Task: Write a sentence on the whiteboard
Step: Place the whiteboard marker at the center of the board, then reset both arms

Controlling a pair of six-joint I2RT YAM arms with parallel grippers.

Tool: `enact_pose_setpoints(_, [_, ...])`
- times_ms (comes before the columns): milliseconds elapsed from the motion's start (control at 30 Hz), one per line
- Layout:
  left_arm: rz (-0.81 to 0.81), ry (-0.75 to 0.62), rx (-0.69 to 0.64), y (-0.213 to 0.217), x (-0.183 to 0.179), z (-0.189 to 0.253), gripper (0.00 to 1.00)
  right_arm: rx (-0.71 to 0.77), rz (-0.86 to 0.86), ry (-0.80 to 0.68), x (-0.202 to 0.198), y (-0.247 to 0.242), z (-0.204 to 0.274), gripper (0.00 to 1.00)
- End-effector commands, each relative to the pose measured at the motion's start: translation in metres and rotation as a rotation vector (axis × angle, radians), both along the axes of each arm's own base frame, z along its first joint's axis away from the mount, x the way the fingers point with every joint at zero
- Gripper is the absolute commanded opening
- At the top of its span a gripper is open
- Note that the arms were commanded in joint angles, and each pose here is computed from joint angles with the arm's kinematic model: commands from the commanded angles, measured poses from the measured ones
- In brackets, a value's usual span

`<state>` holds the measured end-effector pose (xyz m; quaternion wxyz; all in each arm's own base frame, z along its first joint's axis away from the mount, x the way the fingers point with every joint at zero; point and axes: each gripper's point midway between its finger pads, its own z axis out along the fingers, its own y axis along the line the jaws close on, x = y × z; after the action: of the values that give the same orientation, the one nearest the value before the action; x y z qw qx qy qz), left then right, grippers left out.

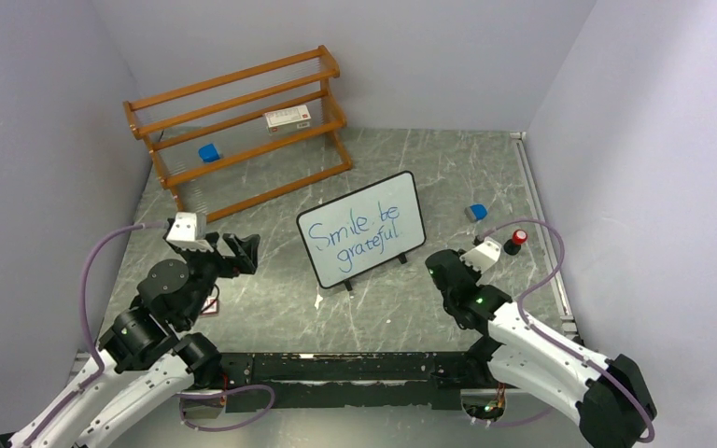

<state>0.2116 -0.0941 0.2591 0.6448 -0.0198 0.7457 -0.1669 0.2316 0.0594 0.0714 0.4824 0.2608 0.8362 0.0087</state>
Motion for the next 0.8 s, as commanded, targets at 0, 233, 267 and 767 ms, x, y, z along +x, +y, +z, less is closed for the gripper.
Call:
enact_pose_setpoints(0, [0.036,-0.017,0.013,0.011,-0.003,0.003,0.97,0.049,-0.113,0.01,-0.004,-0.009,-0.011,0.12])
enact_pose_setpoints(233, [0.025,-0.045,-0.003,0.014,-0.007,0.01,0.97,0.091,-0.118,0.015,-0.009,-0.008,-0.014,0.39])
enact_pose_setpoints(267, [0.025,-0.046,-0.004,0.014,-0.007,0.01,0.97,0.096,-0.12,0.016,-0.011,-0.009,-0.014,0.42])
enact_pose_setpoints(767, [0.011,-0.114,-0.046,0.032,-0.029,0.045,0.98,0.063,0.063,-0.236,-0.022,-0.024,0.138,0.98])
